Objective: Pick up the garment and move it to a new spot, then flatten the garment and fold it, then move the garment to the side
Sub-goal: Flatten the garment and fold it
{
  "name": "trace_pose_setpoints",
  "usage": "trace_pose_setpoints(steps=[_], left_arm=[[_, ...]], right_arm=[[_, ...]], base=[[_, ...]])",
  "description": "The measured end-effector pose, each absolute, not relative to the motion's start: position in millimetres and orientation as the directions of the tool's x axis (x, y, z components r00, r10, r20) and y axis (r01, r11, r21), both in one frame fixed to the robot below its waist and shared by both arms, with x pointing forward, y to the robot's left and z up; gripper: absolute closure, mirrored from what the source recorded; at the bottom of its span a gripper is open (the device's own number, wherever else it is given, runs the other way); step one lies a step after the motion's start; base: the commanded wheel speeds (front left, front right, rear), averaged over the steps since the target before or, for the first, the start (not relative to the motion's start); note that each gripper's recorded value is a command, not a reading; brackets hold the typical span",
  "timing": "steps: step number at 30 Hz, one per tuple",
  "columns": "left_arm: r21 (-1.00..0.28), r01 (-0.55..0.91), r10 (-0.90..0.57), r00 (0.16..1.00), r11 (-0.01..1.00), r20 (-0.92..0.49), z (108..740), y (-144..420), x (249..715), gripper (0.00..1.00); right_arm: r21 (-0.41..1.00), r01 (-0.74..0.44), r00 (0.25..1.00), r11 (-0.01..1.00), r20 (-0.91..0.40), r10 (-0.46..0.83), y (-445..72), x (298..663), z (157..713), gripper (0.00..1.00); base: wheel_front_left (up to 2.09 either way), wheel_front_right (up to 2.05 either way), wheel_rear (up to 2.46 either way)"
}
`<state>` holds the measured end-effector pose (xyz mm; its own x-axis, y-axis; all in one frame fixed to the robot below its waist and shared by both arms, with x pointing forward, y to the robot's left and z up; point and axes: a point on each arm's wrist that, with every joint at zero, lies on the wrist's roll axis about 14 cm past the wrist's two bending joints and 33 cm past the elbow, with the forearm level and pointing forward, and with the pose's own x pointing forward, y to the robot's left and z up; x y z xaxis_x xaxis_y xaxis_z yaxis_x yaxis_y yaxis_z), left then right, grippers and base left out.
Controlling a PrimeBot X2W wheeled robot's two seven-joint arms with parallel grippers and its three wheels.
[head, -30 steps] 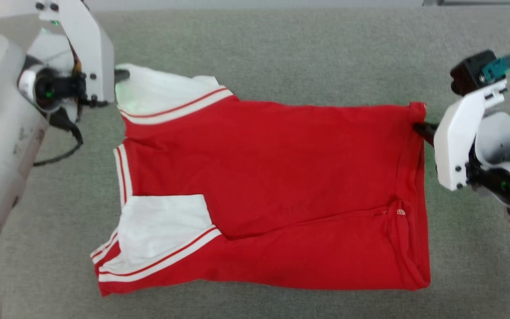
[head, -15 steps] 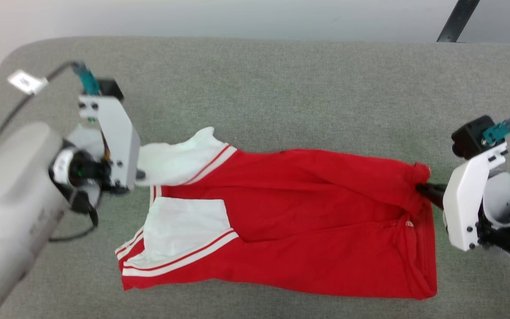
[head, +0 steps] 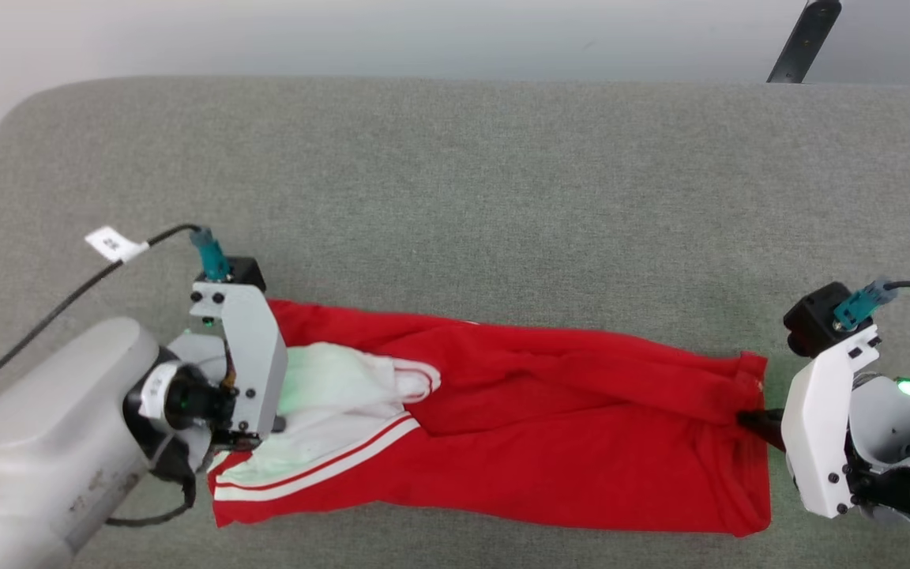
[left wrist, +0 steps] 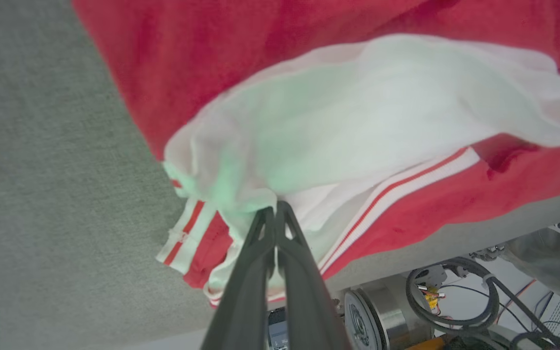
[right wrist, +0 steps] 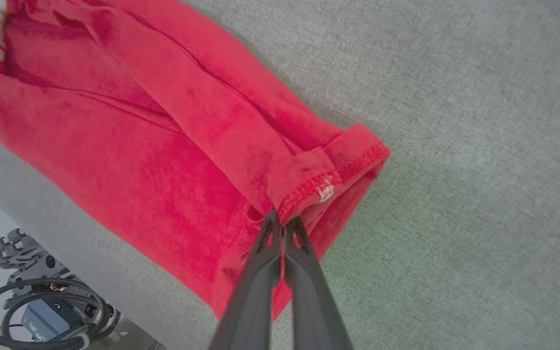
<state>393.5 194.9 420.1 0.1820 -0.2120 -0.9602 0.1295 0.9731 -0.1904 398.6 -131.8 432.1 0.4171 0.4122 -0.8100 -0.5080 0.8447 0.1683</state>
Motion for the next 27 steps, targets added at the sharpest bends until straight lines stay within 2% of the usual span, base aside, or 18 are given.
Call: trace_pose_setpoints(steps=[2,3,4,6,8,9,10,11,12,13,14,20,27], left_arm=[[-0.177,0.123,-0.197,0.175,0.976,-0.965,418.3,197.9,390.2,0.86],[-0.173,0.123,-0.192,0.171,0.977,-0.966,418.5,198.9,388.8,0.77],[-0.169,0.123,-0.188,0.171,0.978,-0.967,419.0,199.3,388.0,0.62],[-0.167,0.131,-0.188,0.17,0.977,-0.967,420.0,198.3,385.8,0.48],[-0.161,0.144,-0.189,0.208,0.976,-0.96,424.0,197.1,390.2,0.0],[-0.161,0.145,-0.191,0.225,0.976,-0.956,426.3,196.9,392.5,0.0],[-0.16,0.146,-0.191,0.229,0.976,-0.955,427.3,196.8,392.7,0.0],[-0.157,0.148,-0.188,0.227,0.976,-0.956,427.4,196.9,391.7,0.0],[-0.15,0.152,-0.182,0.225,0.977,-0.957,427.6,197.6,390.4,0.0],[-0.148,0.152,-0.181,0.227,0.977,-0.957,428.6,198.1,389.8,0.0],[-0.145,0.149,-0.177,0.231,0.978,-0.957,430.0,199.2,389.5,0.0],[-0.113,0.14,-0.148,0.268,0.984,-0.952,441.5,209.8,386.4,0.0],[-0.086,0.143,-0.139,0.415,0.986,-0.899,461.9,217.2,394.2,0.0]], right_arm=[[0.17,-0.508,0.408,0.844,-0.816,0.409,-132.2,395.1,430.2,1.0],[0.17,-0.507,0.404,0.845,-0.819,0.408,-132.6,393.4,429.4,1.0],[0.171,-0.505,0.397,0.846,-0.824,0.404,-133.7,390.9,427.9,1.0],[0.172,-0.504,0.393,0.847,-0.827,0.401,-134.3,388.6,427.3,1.0],[0.167,-0.505,0.397,0.847,-0.826,0.4,-134.3,388.6,428.7,1.0],[0.159,-0.506,0.402,0.847,-0.826,0.395,-134.6,389.1,429.2,1.0],[0.156,-0.507,0.407,0.848,-0.824,0.395,-134.5,389.5,429.7,0.87],[0.157,-0.506,0.41,0.848,-0.822,0.396,-133.9,389.6,430.2,0.8],[0.157,-0.507,0.41,0.848,-0.821,0.398,-133.2,389.4,430.6,0.68],[0.161,-0.508,0.411,0.846,-0.818,0.402,-131.6,388.9,431.3,0.52],[0.167,-0.507,0.412,0.846,-0.815,0.407,-129.6,388.2,431.9,0.0],[0.182,-0.516,0.407,0.837,-0.807,0.427,-122.5,378.9,439.4,0.0],[0.168,-0.521,0.517,0.837,-0.718,0.466,-119.9,382.4,471.7,0.0]], base=[[0.0,0.0,0.0],[0.0,0.0,0.0],[0.0,0.0,0.0],[0.0,0.0,0.0],[0.0,0.0,0.0],[0.0,0.0,0.0],[0.0,0.0,0.0],[0.0,0.0,0.0],[0.0,0.0,0.0],[0.0,0.0,0.0],[0.0,0.0,0.0],[0.0,0.0,0.0],[0.0,0.0,0.0]])
